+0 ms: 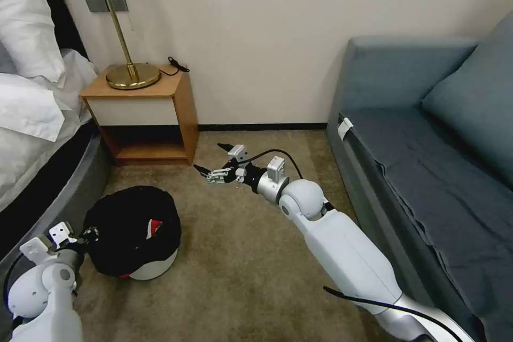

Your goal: Pick up the trash bin, then pick up the garbage on the floor and place it into the trash bin.

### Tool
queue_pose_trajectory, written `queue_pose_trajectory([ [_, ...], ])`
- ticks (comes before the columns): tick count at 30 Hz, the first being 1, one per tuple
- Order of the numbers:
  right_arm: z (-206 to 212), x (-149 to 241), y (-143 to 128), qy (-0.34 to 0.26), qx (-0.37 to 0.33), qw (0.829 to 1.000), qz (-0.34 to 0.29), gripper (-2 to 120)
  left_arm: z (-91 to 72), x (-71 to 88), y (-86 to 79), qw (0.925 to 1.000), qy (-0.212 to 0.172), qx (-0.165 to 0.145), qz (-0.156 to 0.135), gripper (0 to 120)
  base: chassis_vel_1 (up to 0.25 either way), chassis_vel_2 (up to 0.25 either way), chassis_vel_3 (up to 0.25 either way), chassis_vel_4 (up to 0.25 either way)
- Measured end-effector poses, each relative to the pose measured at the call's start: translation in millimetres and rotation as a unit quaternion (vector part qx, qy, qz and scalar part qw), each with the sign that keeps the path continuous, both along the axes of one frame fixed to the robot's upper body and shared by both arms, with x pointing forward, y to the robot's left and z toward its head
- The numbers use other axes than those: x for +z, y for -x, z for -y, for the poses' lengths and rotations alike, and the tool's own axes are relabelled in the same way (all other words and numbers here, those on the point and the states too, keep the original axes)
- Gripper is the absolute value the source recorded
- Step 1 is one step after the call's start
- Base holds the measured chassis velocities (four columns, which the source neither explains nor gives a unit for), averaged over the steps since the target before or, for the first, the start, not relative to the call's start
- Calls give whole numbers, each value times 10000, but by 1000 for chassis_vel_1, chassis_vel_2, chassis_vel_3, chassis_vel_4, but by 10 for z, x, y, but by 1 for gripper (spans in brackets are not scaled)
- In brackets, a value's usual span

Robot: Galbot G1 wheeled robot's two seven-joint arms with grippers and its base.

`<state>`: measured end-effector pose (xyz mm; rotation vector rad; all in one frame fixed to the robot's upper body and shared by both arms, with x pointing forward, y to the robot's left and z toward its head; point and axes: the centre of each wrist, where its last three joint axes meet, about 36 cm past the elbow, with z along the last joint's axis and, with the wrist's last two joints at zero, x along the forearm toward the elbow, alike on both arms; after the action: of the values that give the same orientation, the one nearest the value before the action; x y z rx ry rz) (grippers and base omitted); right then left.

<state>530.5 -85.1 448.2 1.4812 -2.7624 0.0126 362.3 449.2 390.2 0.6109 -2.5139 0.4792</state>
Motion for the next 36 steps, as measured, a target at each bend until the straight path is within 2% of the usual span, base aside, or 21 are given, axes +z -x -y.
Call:
queue_pose_trajectory([
  [4,-2,-15,10,-244,-244,9989,-320,100,24,152,108,9974,-720,-95,-35,65,0,0,0,0],
  [5,-2,-15,10,-244,-244,9989,-320,100,24,152,108,9974,-720,-95,-35,65,0,0,0,0],
  [6,7,-27,14,-321,-318,9980,-445,100,41,265,157,9953,-958,-152,19,72,0,0,0,0],
  [8,24,-38,16,-372,-388,9972,-512,100,30,344,192,9920,-1249,-170,17,81,0,0,0,0],
  [10,29,-41,16,-383,-408,9971,-523,100,26,358,200,9912,-1314,-173,19,82,0,0,0,0],
  [11,56,-40,8,-447,-506,9961,-575,100,19,425,239,9878,-1536,-229,98,90,0,0,0,0],
  [13,95,-53,-6,-539,-695,9936,-715,100,33,478,272,9842,-1702,-371,306,97,0,0,0,0],
  [15,137,-94,-21,-633,-951,9890,-943,100,61,528,264,9789,-1851,-626,595,99,0,0,0,0],
  [16,137,-94,-21,-633,-951,9890,-943,100,61,528,264,9789,-1851,-626,595,99,0,0,0,0],
  [17,172,-156,-20,-703,-1211,9834,-1151,100,92,569,226,9747,-1939,-826,744,100,0,0,0,0],
  [19,223,-258,-4,-749,-1449,9774,-1346,100,147,626,161,9701,-2002,-1038,896,100,0,0,0,0],
  [21,244,-303,4,-757,-1529,9752,-1409,100,178,659,130,9682,-2012,-1127,967,100,0,0,0,0],
  [24,447,-529,25,-721,-2056,9618,-1661,100,385,773,-25,9596,-1979,-1556,1258,100,0,0,0,0],
  [25,447,-529,25,-721,-2056,9618,-1661,100,385,773,-25,9596,-1979,-1556,1258,100,0,0,0,0],
  [28,599,-655,6,-692,-2379,9520,-1795,100,597,752,-147,9549,-1880,-1849,1364,100,0,0,0,0],
  [29,599,-655,6,-692,-2379,9520,-1795,100,597,752,-147,9549,-1880,-1849,1364,100,0,0,0,0],
  [32,764,-772,-15,-658,-2616,9451,-1843,100,841,666,-271,9476,-1815,-2190,1457,100,0,0,0,0],
  [36,832,-815,-29,-674,-2713,9420,-1859,100,942,617,-334,9447,-1805,-2328,1444,100,0,0,0,0],
])
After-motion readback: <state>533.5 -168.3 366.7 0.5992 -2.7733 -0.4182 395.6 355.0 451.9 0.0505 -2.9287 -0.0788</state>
